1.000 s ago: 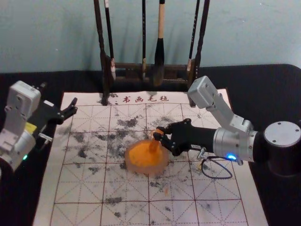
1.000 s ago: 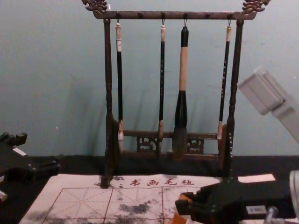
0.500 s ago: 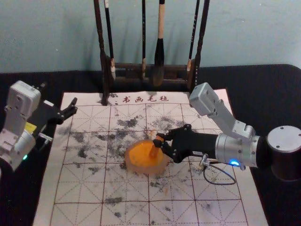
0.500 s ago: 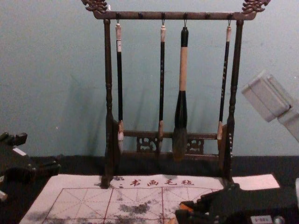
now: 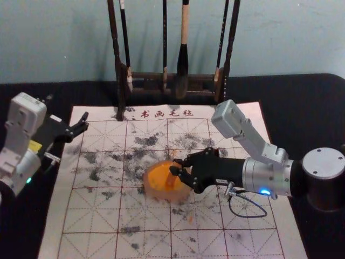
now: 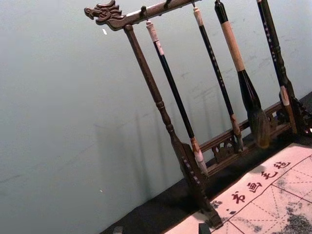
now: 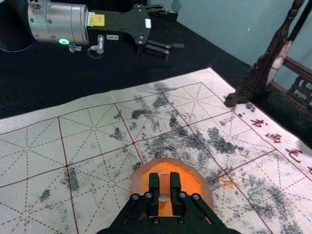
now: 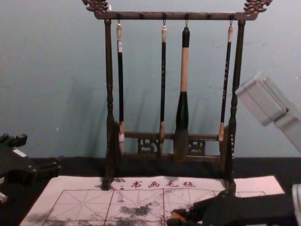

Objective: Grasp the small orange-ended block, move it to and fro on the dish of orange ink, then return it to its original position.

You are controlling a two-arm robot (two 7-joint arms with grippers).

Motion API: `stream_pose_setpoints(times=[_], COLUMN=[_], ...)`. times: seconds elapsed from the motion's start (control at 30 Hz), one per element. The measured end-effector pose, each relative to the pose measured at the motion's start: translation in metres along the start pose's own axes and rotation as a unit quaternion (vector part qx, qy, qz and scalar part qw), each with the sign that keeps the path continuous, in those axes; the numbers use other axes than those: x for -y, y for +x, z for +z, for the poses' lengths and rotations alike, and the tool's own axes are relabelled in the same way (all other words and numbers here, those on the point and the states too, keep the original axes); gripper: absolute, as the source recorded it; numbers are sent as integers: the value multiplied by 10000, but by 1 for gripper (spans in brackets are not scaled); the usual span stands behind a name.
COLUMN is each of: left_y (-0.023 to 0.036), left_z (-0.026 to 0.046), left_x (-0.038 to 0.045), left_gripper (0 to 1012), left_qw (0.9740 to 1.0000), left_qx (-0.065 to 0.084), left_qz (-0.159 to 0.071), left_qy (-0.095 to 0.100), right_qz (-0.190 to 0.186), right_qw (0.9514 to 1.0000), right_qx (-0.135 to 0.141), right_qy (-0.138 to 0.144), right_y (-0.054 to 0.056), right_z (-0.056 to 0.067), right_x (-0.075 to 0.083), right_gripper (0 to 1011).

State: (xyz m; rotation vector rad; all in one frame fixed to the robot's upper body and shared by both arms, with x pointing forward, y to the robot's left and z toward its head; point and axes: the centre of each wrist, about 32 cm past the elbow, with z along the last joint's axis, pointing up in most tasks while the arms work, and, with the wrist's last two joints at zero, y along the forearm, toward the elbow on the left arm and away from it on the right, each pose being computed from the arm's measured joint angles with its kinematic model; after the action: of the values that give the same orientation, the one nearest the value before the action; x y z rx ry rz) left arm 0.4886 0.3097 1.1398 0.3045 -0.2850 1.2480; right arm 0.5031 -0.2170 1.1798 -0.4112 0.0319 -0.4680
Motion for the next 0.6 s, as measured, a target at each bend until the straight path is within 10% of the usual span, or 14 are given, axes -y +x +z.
stream_pose_setpoints(times=[0.6], left_y=[0], left_z=[0], left_x=[0], left_gripper=[1001], left_qw=[10000], left_qx=[0], left_qz=[0], left_qy=[0], right_qz=[85], right_qw=[10000], right_qx=[-3], right_qy=[13], right_y=[-26], right_z=[51], right_x=[-123], right_gripper=[138])
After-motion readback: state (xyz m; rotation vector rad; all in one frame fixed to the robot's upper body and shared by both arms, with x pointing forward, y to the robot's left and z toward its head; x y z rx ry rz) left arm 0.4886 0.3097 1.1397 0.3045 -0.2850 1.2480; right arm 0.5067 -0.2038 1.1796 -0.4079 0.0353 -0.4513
